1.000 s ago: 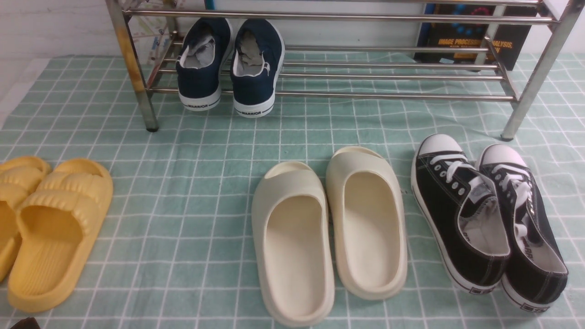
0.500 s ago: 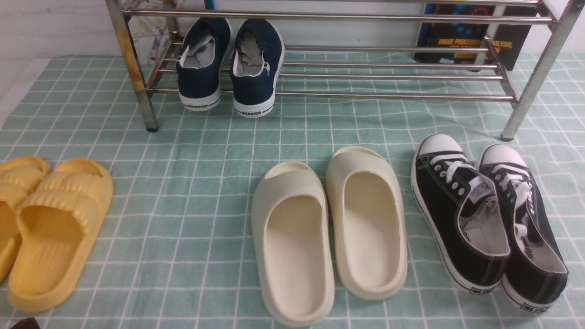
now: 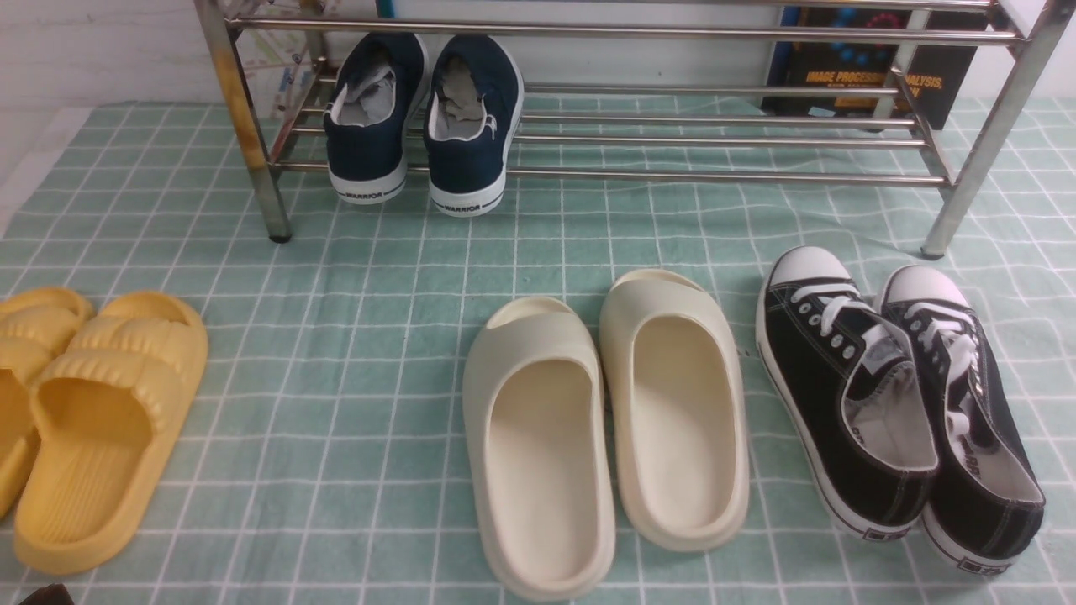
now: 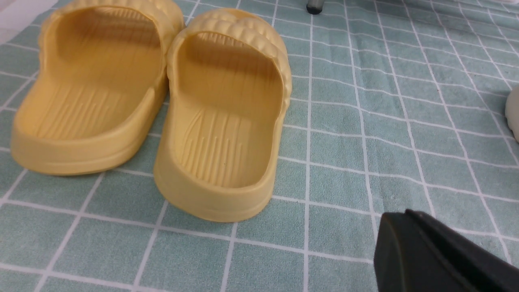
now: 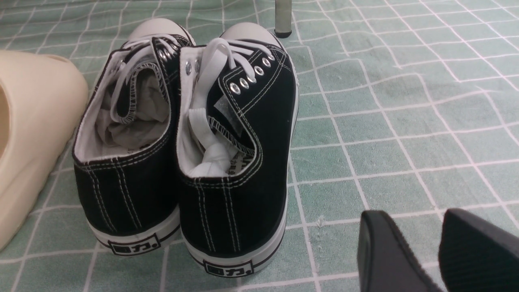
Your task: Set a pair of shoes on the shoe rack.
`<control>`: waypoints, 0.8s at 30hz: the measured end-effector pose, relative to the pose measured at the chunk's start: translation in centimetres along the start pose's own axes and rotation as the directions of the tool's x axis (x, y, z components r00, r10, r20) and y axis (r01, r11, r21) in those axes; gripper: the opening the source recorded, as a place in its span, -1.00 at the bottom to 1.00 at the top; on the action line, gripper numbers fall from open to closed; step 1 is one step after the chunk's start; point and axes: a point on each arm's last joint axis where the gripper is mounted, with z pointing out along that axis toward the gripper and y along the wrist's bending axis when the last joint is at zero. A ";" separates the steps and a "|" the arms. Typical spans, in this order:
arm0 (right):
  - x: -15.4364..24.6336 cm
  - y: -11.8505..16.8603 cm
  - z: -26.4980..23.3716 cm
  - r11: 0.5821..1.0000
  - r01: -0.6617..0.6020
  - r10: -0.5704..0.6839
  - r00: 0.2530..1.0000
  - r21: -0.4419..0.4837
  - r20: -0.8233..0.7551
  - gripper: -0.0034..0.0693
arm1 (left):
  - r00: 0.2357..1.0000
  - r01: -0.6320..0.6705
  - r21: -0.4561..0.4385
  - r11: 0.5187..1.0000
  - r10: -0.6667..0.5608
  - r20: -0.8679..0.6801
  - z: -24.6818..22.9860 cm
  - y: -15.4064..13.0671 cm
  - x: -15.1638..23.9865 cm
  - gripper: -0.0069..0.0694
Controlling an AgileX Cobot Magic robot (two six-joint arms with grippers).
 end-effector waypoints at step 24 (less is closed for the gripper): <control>0.0 0.0 0.0 1.000 0.000 0.000 1.000 0.000 0.000 -0.23 | 1.000 0.008 0.002 1.000 -0.008 -0.003 0.0 0.0 0.0 -0.82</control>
